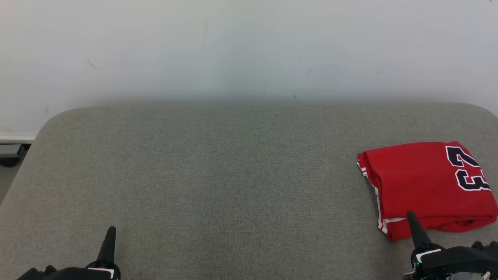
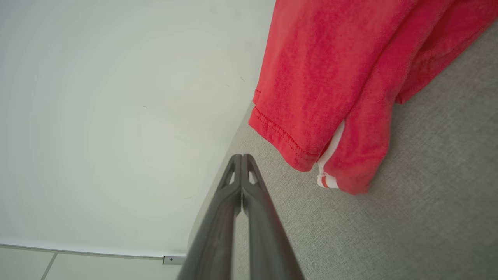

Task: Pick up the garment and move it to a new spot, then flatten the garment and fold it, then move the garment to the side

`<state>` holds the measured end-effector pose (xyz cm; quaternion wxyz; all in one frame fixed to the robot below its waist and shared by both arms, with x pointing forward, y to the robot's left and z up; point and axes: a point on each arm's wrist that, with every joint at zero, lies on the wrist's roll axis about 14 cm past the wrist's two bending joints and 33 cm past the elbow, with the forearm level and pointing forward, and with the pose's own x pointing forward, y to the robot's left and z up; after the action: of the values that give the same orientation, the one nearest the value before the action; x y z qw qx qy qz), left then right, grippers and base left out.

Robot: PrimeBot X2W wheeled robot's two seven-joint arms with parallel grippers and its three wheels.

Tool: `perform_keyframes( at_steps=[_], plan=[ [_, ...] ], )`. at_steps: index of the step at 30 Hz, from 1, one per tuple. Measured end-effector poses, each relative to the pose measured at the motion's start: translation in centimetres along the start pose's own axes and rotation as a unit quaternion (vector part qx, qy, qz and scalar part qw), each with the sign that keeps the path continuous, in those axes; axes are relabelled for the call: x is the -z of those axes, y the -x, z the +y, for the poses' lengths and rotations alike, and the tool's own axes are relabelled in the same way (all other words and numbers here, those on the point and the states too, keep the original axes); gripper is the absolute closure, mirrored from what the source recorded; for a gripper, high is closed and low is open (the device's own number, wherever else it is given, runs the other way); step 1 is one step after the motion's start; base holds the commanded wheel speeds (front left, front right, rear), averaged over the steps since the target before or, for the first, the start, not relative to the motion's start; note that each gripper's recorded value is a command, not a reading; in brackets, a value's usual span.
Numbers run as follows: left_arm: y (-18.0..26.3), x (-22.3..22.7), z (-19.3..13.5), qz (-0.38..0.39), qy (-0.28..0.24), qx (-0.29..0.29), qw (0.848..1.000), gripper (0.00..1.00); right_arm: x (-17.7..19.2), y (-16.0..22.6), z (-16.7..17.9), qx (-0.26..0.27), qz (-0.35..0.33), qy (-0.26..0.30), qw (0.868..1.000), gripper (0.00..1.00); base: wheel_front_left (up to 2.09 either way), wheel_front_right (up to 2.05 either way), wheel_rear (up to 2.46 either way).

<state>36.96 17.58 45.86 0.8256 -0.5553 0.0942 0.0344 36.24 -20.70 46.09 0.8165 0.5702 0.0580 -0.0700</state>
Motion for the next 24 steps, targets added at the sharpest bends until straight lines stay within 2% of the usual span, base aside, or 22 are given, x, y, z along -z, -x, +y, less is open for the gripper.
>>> perform_keyframes(
  at_steps=[24],
  plan=[
    [-0.5,-1.5,-1.1,-0.014,0.136,0.032,0.99,1.0,-0.2,-0.8,1.1,-0.026,0.005,-0.129,0.991,1.0,0.0,0.0,0.0]
  ],
)
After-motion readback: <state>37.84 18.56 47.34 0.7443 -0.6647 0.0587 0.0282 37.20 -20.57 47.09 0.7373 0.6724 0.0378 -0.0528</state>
